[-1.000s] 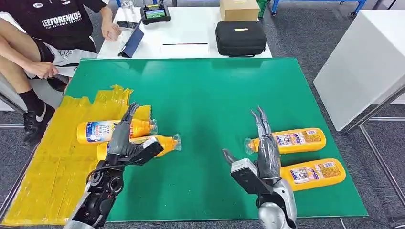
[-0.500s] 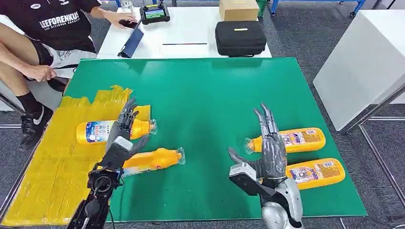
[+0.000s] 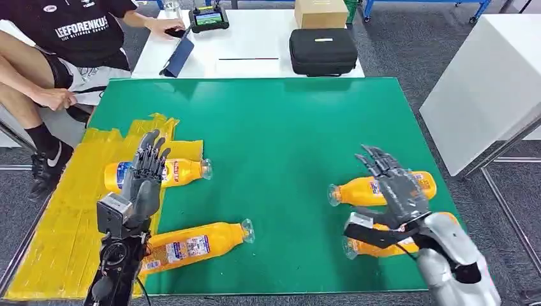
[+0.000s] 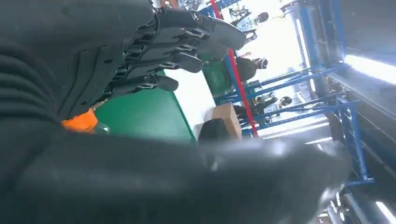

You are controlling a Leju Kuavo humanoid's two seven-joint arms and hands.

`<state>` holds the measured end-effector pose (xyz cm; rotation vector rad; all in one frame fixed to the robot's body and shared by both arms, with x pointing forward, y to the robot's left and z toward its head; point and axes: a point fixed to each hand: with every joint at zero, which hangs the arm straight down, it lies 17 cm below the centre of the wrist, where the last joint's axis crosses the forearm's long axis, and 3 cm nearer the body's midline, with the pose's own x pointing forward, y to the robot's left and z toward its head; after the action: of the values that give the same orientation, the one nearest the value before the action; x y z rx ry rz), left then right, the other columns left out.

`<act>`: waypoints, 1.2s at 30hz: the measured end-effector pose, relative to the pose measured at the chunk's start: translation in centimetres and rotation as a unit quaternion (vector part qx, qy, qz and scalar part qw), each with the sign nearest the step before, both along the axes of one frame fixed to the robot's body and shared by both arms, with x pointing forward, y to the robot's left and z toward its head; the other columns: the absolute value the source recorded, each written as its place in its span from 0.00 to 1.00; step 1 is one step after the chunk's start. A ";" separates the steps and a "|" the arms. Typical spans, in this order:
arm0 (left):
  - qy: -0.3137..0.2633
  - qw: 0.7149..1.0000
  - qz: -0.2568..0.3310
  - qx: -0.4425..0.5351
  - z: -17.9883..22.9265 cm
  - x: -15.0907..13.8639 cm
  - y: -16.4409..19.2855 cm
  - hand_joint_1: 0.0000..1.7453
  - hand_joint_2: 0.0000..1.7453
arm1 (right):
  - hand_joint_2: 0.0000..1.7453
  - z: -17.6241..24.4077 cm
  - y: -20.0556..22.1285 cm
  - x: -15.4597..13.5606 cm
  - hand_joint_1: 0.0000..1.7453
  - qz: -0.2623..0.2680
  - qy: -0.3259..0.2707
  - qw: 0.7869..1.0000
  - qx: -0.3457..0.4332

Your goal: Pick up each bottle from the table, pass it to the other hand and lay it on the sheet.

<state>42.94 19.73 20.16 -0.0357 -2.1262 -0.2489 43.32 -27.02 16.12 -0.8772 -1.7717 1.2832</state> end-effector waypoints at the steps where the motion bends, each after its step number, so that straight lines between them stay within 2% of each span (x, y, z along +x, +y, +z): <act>1: -0.001 1.000 0.000 0.000 0.1 0.0 0.0 0.00 1.00 | 1.00 0.0 -1.0 0.2 0.00 -0.004 0.003 1.000 -0.007; 4: -0.002 1.000 -0.001 0.000 0.3 0.1 0.0 0.00 1.00 | 1.00 0.0 -3.2 0.6 0.00 -0.015 0.007 1.000 -0.025; 9: -0.002 1.000 -0.006 -0.004 0.4 0.5 -0.2 0.00 1.00 | 1.00 -2.9 -7.2 0.9 0.00 -0.040 0.072 0.995 -0.059; 16: 0.009 1.000 -0.004 -0.005 0.0 0.7 -0.1 0.00 1.00 | 1.00 -6.2 -11.3 2.6 0.00 -0.074 0.124 0.984 -0.104; 25: 0.016 1.000 -0.002 -0.006 -0.4 0.9 0.0 0.00 1.00 | 1.00 -8.1 -13.1 3.7 0.00 -0.098 0.148 0.976 -0.124; 36: 0.019 1.000 0.000 -0.006 -0.6 0.9 0.0 0.00 1.00 | 1.00 -9.5 -13.0 4.6 0.00 -0.102 0.157 0.974 -0.131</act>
<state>43.80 19.77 19.58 -0.0463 -2.0896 -0.2331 47.89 -40.00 6.63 -0.9163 -1.2523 1.4476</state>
